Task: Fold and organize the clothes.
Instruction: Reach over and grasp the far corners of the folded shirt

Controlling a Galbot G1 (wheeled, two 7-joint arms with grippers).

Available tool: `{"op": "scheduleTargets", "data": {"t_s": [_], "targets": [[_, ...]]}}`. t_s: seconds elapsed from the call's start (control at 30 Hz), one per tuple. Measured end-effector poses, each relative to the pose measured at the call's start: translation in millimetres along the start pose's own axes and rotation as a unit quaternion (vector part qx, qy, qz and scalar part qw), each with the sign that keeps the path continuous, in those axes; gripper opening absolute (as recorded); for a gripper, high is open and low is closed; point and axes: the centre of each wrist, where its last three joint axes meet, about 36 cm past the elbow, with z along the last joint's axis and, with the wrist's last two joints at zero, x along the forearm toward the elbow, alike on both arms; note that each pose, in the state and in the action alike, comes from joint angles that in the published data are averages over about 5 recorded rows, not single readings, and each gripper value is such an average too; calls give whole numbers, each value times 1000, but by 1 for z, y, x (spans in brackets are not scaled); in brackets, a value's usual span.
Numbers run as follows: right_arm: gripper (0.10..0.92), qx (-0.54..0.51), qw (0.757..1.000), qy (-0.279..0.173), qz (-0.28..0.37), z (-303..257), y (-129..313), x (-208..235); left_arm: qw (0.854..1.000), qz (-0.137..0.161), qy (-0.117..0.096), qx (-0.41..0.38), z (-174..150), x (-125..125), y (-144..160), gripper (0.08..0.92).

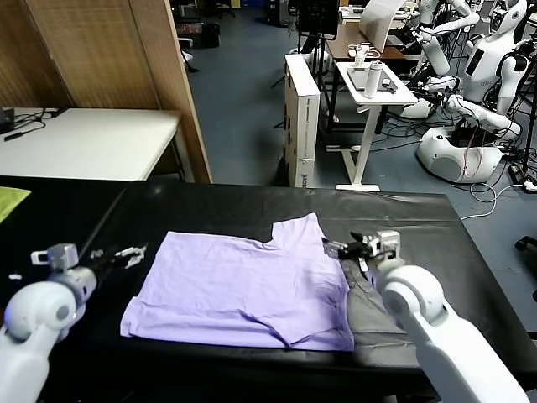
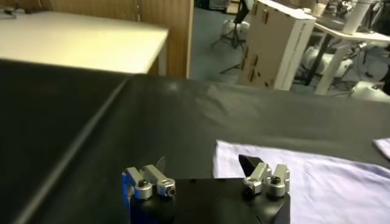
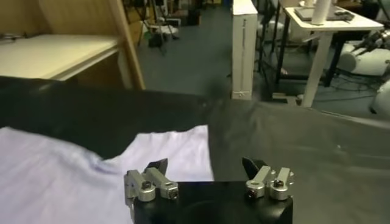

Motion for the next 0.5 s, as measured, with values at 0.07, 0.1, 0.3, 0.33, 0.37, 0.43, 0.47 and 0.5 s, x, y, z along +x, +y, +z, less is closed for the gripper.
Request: {"op": "scheduleTargets", "data": {"t_s": [0.07, 0.1, 0.3, 0.33, 0.37, 0.43, 0.47, 0.5], "targets": [[907, -3, 1000, 4, 0, 0, -1, -7, 1000, 1, 4, -4, -3, -14, -2, 907], [907, -5, 1000, 6, -1, -1, -1, -11, 1000, 2, 6, -6, -5, -22, -3, 907], [907, -9, 1000, 18, -4, 0, 1, -30, 1000, 5, 18, -11, -12, -56, -11, 907], [907, -10, 1000, 20, -5, 0, 1, -32, 1000, 4, 19, -12, -13, -61, -12, 907], [907, -10, 1000, 21, -6, 0, 2, -34, 1000, 4, 21, -12, -13, -65, -14, 907], [907, -11, 1000, 24, -7, 1, 3, -37, 1000, 5, 26, -13, -12, -73, -16, 907], [907, -11, 1000, 24, -8, 0, 4, -38, 1000, 5, 28, -12, -11, -76, -17, 907], [907, -11, 1000, 25, -8, 0, 5, -40, 999, 5, 31, -12, -9, -78, -18, 907]]}}
